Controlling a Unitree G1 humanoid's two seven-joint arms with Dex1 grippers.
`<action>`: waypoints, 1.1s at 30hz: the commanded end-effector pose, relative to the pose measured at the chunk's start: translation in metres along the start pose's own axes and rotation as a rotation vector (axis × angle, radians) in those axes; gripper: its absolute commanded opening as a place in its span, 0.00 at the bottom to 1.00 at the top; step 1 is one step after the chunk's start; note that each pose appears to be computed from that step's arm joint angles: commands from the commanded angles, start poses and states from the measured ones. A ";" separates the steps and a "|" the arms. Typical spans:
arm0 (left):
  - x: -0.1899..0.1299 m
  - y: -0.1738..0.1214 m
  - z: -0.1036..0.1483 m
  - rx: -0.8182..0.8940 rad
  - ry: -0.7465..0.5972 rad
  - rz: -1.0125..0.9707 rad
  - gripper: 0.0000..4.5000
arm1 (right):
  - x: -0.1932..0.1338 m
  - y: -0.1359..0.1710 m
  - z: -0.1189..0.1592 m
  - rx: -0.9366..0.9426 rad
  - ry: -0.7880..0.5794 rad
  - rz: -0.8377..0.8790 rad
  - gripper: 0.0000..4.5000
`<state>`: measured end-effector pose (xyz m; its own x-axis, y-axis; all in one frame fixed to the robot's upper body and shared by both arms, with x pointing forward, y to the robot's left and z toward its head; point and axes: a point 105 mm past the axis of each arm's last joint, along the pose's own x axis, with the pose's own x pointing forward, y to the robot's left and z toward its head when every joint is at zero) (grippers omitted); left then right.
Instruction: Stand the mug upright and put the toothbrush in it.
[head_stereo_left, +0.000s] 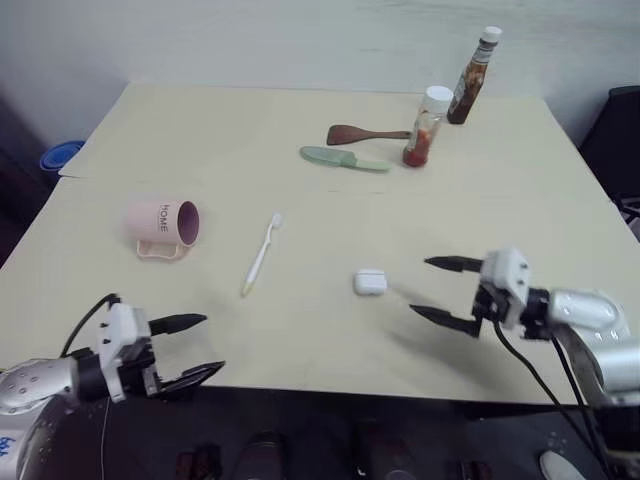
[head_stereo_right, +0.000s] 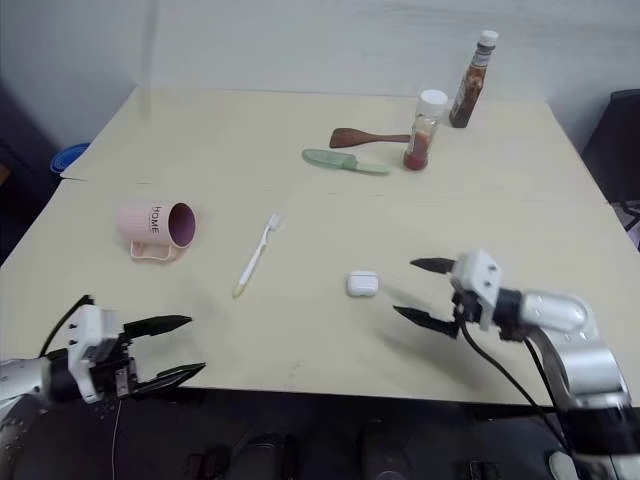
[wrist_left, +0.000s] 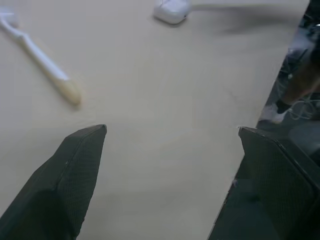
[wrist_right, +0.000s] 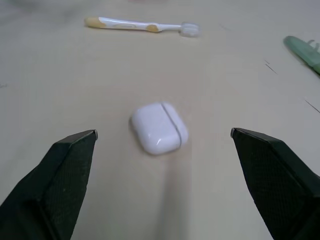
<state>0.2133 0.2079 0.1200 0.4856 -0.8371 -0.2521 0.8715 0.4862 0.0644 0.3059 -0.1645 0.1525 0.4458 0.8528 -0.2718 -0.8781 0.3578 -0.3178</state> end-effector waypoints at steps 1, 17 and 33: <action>0.013 -0.007 0.008 0.021 -0.040 -0.055 1.00 | 0.020 -0.007 -0.011 0.061 0.068 0.065 0.99; 0.040 -0.015 0.031 0.113 -0.135 -0.177 1.00 | 0.053 -0.032 -0.037 0.118 0.036 0.116 0.56; 0.061 -0.011 0.043 0.214 -0.193 -0.185 1.00 | -0.173 -0.056 -0.112 0.289 0.326 -0.574 0.51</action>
<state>0.2360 0.1415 0.1389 0.3027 -0.9472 -0.1054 0.9387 0.2772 0.2049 0.2922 -0.3695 0.1043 0.8046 0.3906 -0.4473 -0.5199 0.8273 -0.2127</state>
